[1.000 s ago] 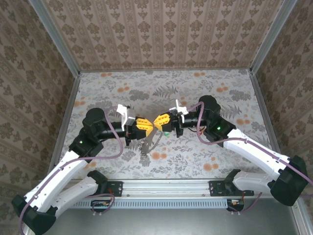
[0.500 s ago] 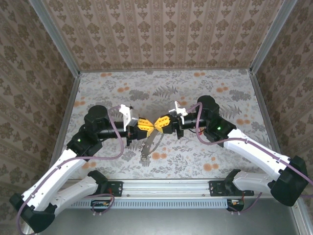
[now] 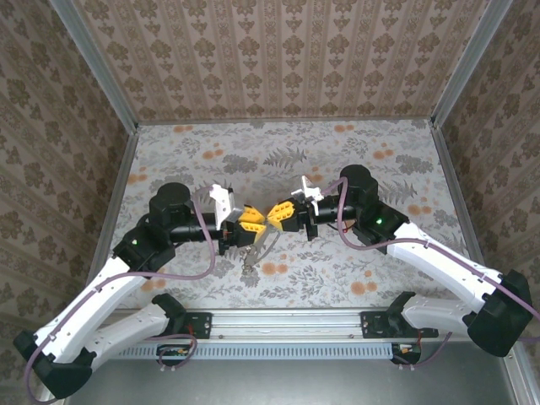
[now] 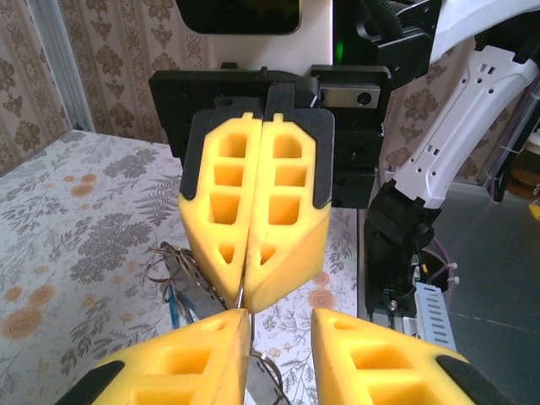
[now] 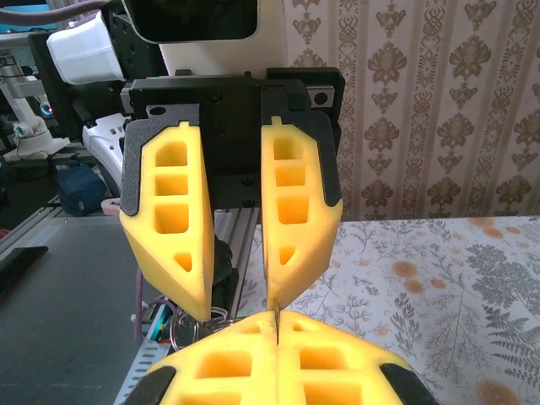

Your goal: Put the keys on the keyring

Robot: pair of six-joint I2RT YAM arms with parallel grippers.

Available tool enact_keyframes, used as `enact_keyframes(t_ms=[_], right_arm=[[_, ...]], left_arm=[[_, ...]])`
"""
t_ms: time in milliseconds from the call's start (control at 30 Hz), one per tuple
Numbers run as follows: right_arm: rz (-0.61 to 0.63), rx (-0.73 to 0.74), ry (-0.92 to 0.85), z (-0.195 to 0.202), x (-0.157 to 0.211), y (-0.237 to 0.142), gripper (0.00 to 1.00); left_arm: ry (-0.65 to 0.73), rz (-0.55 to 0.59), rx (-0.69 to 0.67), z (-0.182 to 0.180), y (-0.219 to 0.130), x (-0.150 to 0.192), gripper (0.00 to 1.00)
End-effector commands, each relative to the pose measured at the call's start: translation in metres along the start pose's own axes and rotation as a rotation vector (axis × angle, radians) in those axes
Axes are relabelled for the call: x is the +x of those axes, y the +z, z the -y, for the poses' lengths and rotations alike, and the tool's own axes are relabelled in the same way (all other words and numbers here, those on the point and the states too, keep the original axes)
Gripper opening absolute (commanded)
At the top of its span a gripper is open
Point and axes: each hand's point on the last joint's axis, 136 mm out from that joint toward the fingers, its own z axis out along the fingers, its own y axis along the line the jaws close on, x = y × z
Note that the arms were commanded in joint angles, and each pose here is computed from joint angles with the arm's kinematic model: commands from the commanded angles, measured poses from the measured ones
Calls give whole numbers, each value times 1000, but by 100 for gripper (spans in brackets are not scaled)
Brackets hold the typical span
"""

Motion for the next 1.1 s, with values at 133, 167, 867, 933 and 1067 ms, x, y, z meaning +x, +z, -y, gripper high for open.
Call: enact_keyframes(t_ms=[133,167,867,933,1067], right_arm=[[74,-75,-100,-24,-30,-8,0],[75,-76,-101,-24,-30,-8,0],[85,-74,-94,-22,-29,-7,0],[86,-74,-95,-23,-30,-7,0],[85,-72,-94,-23,-29,-7,0]], left_arm=[[4,-22,-63,-12,-1,2,27],[4,-23,-64,-13,0,2,27],[-1,38,67,-1,13,-6,18],[2,47,76,0,13,-8,15],[6,50,77,1,13,-8,0]])
